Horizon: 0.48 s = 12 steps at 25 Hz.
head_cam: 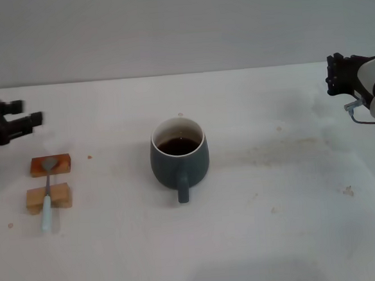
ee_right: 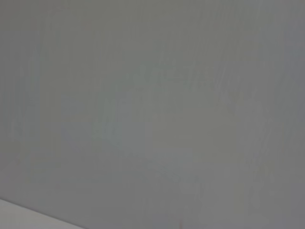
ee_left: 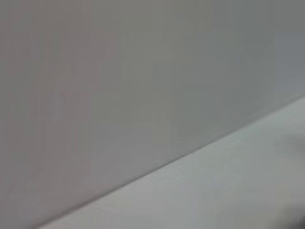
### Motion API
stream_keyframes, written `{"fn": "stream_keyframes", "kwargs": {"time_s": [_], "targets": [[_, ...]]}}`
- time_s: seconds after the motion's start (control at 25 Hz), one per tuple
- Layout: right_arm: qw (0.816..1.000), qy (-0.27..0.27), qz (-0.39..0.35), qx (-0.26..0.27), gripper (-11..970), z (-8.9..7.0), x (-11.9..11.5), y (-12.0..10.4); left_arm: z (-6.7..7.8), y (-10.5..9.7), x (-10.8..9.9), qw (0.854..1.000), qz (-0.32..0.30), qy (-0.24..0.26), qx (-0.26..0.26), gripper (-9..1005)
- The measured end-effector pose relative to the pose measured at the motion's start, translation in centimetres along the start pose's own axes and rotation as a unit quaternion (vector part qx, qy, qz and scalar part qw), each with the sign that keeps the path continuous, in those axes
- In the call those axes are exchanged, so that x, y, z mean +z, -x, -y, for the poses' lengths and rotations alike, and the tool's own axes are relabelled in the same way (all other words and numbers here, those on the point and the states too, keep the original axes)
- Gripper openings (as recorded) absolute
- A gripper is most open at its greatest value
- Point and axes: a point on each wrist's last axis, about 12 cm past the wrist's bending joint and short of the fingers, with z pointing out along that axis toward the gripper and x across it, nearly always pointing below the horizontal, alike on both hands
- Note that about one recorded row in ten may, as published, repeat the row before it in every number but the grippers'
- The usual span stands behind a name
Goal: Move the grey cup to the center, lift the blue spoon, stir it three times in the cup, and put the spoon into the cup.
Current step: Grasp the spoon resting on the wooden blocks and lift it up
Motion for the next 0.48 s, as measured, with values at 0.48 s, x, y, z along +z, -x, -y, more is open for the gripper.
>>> {"fn": "stream_keyframes", "kwargs": {"time_s": [0.48], "targets": [[1.0, 0.0, -0.002, -0.001, 69, 0.0, -0.1, -0.2, -3.2, -1.6, 1.1, 0.954, -0.086, 0.282, -0.049, 538]]}}
